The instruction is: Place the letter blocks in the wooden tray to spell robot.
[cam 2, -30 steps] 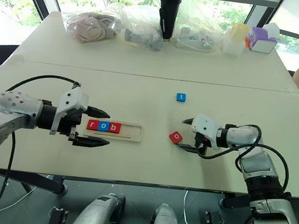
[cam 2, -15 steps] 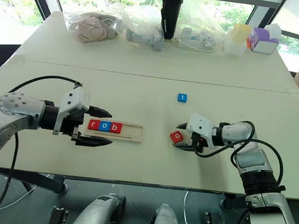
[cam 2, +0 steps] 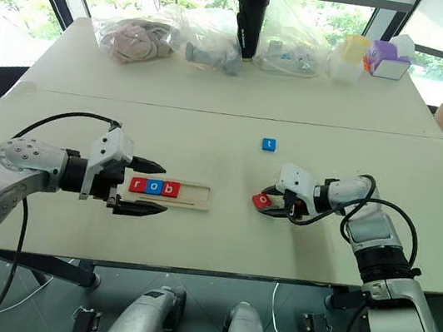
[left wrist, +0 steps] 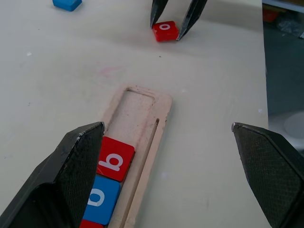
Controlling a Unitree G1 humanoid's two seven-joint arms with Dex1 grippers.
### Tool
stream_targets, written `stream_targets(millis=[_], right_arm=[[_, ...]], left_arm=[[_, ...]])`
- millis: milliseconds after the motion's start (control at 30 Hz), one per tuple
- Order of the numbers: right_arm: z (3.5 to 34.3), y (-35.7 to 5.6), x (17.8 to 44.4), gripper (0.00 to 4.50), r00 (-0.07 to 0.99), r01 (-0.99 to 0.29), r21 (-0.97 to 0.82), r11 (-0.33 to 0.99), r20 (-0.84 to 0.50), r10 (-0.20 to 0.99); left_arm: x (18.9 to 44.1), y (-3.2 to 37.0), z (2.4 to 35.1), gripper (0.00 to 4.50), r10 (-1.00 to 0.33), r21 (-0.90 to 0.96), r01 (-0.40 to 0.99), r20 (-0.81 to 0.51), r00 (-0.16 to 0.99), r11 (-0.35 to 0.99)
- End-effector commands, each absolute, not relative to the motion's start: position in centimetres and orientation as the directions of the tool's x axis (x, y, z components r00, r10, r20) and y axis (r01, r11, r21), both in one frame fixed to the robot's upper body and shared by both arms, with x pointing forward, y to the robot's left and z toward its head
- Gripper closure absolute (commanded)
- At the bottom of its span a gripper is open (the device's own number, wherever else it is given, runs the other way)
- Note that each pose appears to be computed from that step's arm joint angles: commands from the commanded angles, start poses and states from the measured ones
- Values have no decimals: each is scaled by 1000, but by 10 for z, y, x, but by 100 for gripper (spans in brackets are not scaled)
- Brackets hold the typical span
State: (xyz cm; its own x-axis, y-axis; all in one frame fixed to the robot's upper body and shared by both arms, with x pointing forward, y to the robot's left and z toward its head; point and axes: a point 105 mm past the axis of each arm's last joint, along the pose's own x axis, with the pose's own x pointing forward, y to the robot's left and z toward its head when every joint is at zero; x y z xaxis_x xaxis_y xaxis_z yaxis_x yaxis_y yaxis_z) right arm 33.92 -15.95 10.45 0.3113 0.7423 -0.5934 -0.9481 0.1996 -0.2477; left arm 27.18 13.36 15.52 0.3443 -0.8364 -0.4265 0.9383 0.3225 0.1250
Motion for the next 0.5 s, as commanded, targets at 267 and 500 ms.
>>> stream_targets(millis=[267,500], right_arm=[[106,-135,314,11,393,-920,-244,308,-558,731],[123,-159,330,11,354,-921,-353,166,-580,733]], left_arm=[[273,132,163,0,-838,162,933,-411,359,321],[277,130,165,0,-842,168,937,-412,349,306]])
